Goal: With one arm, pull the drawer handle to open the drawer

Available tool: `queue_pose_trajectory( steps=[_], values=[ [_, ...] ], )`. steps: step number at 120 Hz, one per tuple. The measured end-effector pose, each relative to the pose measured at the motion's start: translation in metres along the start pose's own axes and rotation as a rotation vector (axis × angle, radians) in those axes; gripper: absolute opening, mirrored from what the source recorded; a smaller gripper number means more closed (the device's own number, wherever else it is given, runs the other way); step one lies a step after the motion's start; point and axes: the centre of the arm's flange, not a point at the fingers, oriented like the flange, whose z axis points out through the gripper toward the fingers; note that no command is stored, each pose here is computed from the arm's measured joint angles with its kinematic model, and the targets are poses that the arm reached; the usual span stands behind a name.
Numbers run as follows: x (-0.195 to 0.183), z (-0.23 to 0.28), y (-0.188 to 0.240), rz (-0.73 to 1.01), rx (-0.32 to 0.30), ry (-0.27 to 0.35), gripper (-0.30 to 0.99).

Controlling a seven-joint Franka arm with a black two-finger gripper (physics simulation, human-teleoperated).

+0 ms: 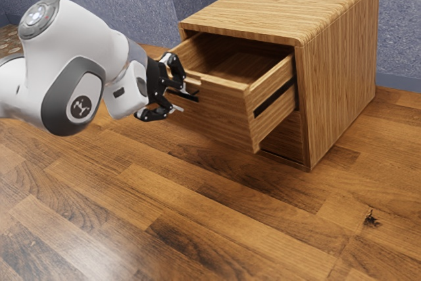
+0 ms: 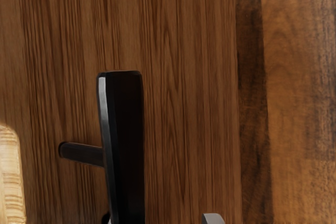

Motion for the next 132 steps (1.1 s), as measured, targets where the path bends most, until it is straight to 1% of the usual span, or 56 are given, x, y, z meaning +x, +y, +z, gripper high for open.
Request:
queue_pose_trajectory(
  steps=[57,114,132],
  values=[
    [-0.009,-0.004,0.005,-0.014,-0.001,-0.011,0.18],
    [-0.008,-0.004,0.005,-0.015,0.0,-0.011,0.21],
    [-0.008,-0.011,0.003,-0.015,0.012,-0.013,0.21]
  ],
)
